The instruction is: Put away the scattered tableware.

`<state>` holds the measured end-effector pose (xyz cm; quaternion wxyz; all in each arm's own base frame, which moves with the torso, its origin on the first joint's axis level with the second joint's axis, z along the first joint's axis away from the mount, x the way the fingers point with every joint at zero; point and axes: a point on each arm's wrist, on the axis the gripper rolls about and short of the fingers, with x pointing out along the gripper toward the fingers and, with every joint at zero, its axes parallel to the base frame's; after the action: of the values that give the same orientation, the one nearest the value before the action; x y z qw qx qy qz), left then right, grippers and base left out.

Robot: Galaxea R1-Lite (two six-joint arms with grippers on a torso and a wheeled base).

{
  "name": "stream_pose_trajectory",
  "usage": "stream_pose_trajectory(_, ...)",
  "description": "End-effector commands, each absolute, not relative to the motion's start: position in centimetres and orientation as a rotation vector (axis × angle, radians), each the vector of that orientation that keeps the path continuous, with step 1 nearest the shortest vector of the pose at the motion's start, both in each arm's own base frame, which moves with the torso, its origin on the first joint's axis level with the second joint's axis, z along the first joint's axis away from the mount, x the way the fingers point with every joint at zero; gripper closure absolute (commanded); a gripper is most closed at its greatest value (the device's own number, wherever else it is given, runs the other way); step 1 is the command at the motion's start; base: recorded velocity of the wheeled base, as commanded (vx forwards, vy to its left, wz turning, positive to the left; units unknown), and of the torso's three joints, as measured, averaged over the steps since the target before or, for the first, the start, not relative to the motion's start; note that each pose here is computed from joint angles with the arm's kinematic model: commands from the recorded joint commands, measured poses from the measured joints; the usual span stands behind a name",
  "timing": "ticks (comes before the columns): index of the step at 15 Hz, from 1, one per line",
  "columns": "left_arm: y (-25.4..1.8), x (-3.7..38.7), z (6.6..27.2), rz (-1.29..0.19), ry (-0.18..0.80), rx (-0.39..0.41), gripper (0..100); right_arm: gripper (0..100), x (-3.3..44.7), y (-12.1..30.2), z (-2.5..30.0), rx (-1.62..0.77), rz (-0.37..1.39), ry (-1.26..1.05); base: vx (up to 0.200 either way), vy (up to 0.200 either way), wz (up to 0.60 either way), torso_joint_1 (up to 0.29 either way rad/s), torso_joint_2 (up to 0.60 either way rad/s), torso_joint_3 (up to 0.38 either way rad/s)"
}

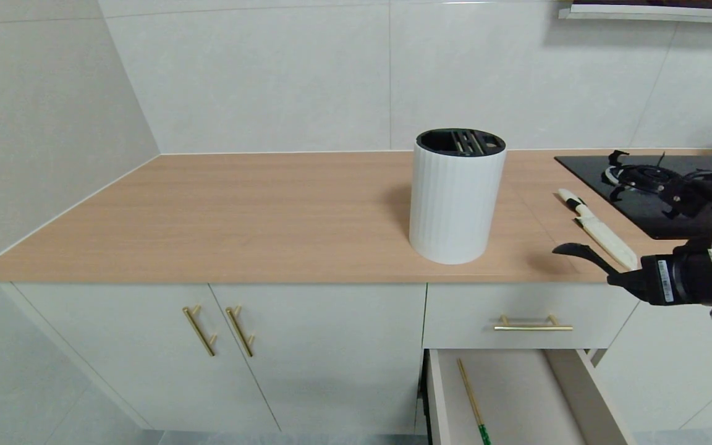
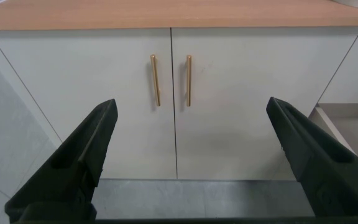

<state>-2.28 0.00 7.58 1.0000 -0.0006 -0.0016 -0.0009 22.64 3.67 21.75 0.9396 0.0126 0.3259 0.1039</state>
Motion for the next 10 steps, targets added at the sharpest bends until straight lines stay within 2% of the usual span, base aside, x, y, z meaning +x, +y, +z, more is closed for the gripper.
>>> stream_pose_trajectory(1, 0.0, -2.3, 7.6, -0.002, -0.003, -0.003, 0, 100, 20.8, 3.9, 21.0, 0.018, 0.232, 0.679, 0.0, 0.0, 0.0, 0.0, 0.0, 0.0)
stream_pose_trajectory(7, 0.0, -2.3, 7.6, -0.002, -0.003, -0.002, 0, 100, 20.9, 3.9, 18.9, 0.008, 0.239, 0.672, 0.0, 0.0, 0.0, 0.0, 0.0, 0.0)
stream_pose_trajectory(10, 0.0, -2.3, 7.6, -0.002, -0.003, -0.002, 0, 100, 20.8, 4.0, 18.8, 0.005, 0.242, 0.675, 0.0, 0.0, 0.0, -0.146, 0.34, 0.196)
